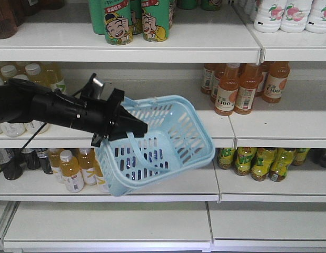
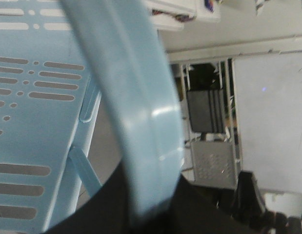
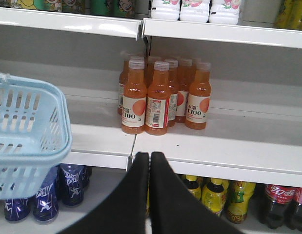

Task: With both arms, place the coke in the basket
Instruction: 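Lift the basket off the shelf and lower it toward the robot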

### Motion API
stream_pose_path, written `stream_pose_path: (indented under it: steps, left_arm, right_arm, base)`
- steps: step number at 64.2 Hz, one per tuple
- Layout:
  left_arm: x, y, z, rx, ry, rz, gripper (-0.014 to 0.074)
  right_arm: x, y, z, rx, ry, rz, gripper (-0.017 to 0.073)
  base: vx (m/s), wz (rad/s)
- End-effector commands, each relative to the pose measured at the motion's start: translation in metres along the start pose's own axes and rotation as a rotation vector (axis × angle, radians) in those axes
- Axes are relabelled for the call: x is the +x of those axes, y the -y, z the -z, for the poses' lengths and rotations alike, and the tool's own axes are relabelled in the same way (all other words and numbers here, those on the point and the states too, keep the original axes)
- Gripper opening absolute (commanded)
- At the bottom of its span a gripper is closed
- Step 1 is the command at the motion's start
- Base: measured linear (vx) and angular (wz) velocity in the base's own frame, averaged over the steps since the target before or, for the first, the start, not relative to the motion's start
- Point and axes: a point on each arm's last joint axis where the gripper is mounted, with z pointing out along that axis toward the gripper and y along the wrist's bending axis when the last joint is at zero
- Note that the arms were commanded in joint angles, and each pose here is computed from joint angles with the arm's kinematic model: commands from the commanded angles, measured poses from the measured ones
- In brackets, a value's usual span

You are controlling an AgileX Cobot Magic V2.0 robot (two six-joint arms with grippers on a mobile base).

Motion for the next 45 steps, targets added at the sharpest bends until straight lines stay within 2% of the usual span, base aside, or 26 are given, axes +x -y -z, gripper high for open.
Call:
stream_pose_path:
  steps: [1,8,17,25,33,45]
  left_arm:
    - [0.029,0.035,-0.001,0.09,-0.078,-0.083,-0.0008]
    - [0.058,0.03,-0.015,0.099,-0.141,-0.099,-0.0008]
    - [0.09,0.011,-0.028,0.118,-0.191,-0.083,-0.0008]
    - [0.107,-0.005,-0.028,0.172,-0.143,-0.078,-0.0008]
    - [0.122,-0.018,-0.028,0.175,-0.14,-0.097,-0.0008]
    - [0.129,-0.023,-0.028,0.166,-0.153,-0.129,-0.0008]
  right_arm:
    - [-0.004,0.0,0.001,0.004,0.084,0.011,-0.0009]
    - [-0.004,0.0,0.001,0.004,0.084,0.011,-0.0009]
    - [-0.004,0.0,0.001,0.004,0.084,0.011,-0.0009]
    - [-0.004,0.0,0.001,0.004,0.084,0.011,-0.0009]
    - [-0.004,0.0,0.001,0.004,0.084,0.011,-0.0009]
    - [-0.004,0.0,0.001,0.004,0.084,0.011,-0.0009]
  base:
    - [0.0,0.0]
    - [0.0,0.0]
    - [0.0,0.0]
    - [0.0,0.0]
    - [0.0,0.0]
    - [0.0,0.0]
